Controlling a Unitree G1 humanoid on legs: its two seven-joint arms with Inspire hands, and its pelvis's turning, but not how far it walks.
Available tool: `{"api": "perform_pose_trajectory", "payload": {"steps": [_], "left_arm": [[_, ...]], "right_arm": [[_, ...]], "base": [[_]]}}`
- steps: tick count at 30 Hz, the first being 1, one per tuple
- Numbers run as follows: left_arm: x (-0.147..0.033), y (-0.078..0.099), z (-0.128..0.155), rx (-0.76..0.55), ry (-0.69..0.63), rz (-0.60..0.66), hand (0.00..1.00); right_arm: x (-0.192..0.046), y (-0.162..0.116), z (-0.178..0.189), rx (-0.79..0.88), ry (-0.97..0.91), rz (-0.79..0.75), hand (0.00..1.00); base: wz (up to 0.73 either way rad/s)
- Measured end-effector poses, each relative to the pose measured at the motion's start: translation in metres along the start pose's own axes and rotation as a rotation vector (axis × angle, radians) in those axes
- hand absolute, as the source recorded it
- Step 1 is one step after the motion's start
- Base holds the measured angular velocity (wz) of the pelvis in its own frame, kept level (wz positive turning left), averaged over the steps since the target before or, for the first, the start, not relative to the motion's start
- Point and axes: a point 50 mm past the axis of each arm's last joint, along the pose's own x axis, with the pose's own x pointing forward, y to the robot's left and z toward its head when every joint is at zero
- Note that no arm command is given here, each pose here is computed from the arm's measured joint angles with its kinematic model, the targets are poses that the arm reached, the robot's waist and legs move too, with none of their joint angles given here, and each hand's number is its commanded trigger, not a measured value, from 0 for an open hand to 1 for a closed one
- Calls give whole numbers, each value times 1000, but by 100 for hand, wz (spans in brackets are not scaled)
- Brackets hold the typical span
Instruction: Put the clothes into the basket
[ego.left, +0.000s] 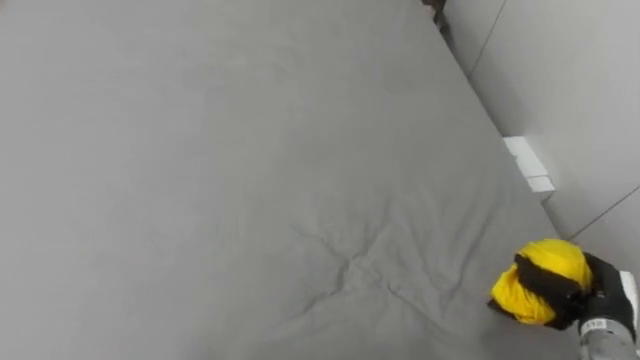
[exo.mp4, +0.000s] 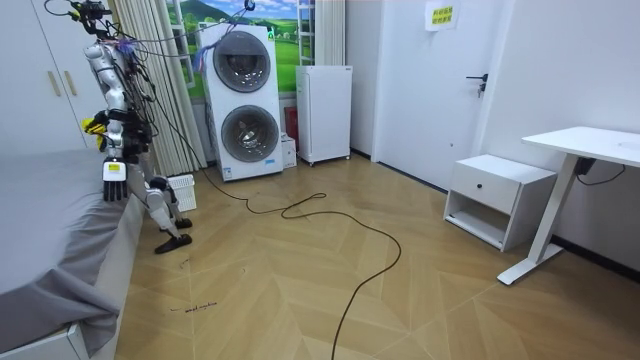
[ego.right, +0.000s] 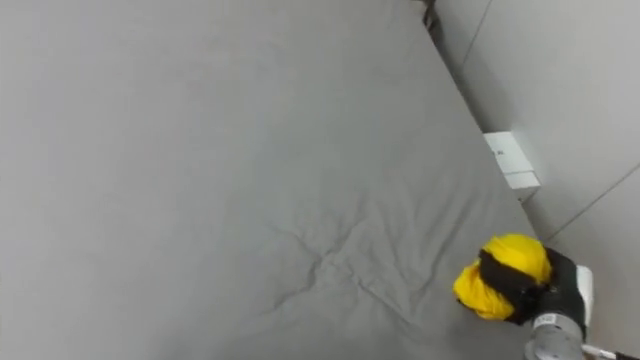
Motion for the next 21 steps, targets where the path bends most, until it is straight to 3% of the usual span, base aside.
{"api": "perform_pose_trajectory", "payload": {"steps": [14, 21], "left_arm": [[-1, 6, -16, 30, 116, 25, 0], [-1, 1, -17, 29, 133, 5, 0]], "right_arm": [[-9, -25, -34, 35, 139, -103, 100], [-8, -26, -52, 165, 255, -147, 100]], "base": [[-23], [-22]]}}
